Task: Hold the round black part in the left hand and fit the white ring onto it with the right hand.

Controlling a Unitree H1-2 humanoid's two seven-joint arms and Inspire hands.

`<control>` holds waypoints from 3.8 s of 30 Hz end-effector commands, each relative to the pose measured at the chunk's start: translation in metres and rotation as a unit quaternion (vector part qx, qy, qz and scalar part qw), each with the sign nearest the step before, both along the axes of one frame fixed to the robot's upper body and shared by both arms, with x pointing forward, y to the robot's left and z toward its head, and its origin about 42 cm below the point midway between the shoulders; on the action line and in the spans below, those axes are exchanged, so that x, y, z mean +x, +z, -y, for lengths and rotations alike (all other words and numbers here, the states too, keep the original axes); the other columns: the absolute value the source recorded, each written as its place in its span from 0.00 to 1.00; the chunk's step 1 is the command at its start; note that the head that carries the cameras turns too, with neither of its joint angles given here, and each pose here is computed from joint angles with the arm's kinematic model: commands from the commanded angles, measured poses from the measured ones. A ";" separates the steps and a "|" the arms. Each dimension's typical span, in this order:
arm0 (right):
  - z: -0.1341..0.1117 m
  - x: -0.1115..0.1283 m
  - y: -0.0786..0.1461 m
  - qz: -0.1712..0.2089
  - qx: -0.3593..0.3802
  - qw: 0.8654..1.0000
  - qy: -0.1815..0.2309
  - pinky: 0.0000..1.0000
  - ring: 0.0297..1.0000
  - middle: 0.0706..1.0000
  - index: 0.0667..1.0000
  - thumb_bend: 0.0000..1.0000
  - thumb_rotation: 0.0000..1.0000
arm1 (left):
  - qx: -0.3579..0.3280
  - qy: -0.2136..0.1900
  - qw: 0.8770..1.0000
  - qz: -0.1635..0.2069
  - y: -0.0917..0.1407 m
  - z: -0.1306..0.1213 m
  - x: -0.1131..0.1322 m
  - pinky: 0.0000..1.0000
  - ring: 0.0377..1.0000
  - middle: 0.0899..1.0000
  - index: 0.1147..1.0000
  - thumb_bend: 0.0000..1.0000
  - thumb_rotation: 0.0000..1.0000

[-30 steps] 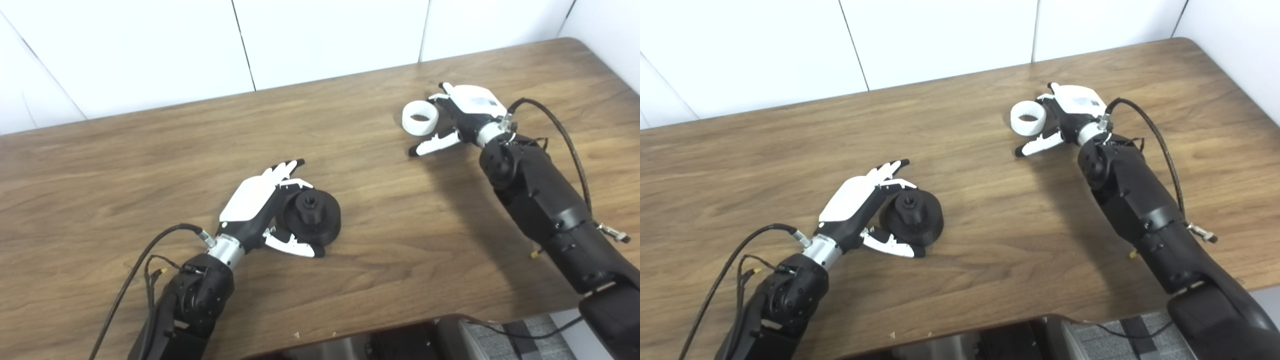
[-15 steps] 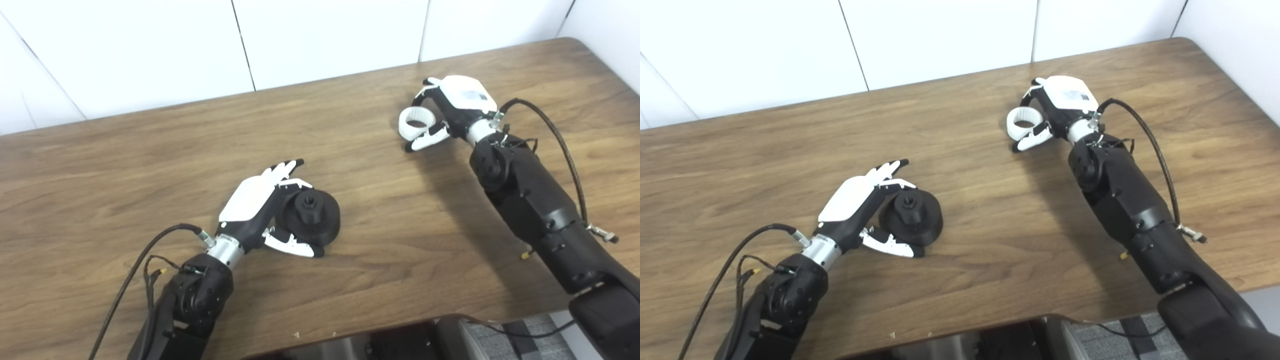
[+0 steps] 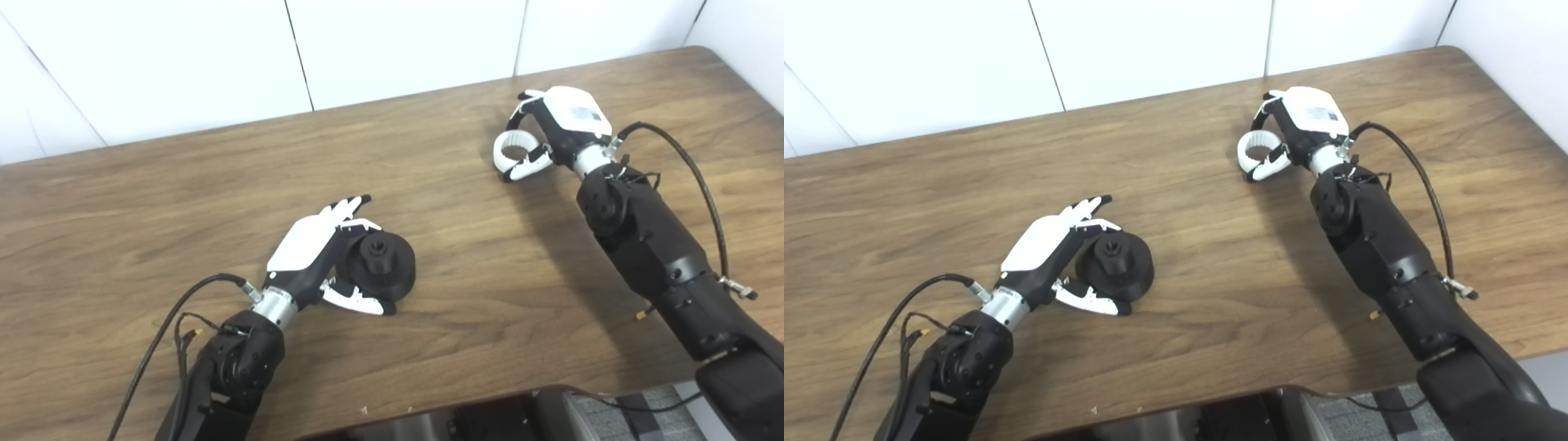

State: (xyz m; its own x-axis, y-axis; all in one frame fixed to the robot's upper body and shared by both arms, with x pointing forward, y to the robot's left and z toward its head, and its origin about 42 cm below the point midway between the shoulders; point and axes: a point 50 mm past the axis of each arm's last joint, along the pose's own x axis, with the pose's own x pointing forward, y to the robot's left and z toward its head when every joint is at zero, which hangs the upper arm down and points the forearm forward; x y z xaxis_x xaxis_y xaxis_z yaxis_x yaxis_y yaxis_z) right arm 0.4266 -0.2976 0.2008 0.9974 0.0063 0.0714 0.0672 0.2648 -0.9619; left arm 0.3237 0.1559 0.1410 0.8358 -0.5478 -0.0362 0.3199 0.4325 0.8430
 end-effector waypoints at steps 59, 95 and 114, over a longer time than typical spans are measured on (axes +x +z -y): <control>-0.066 -0.109 0.079 0.130 0.100 0.964 0.211 0.85 0.85 0.85 0.45 0.52 0.15 | 0.006 0.022 0.999 0.029 0.023 0.007 0.017 1.00 1.00 1.00 0.58 0.98 0.29; -0.151 -0.104 0.022 0.031 0.138 0.948 0.284 0.86 0.86 0.86 0.45 0.52 0.16 | 0.010 0.021 0.999 0.033 0.023 0.015 0.014 1.00 1.00 1.00 0.59 0.98 0.29; -0.160 -0.093 0.028 0.015 0.109 0.948 0.299 0.89 0.85 0.87 0.46 0.52 0.16 | 0.002 0.022 0.999 0.030 0.023 0.016 0.014 1.00 1.00 1.00 0.59 0.99 0.27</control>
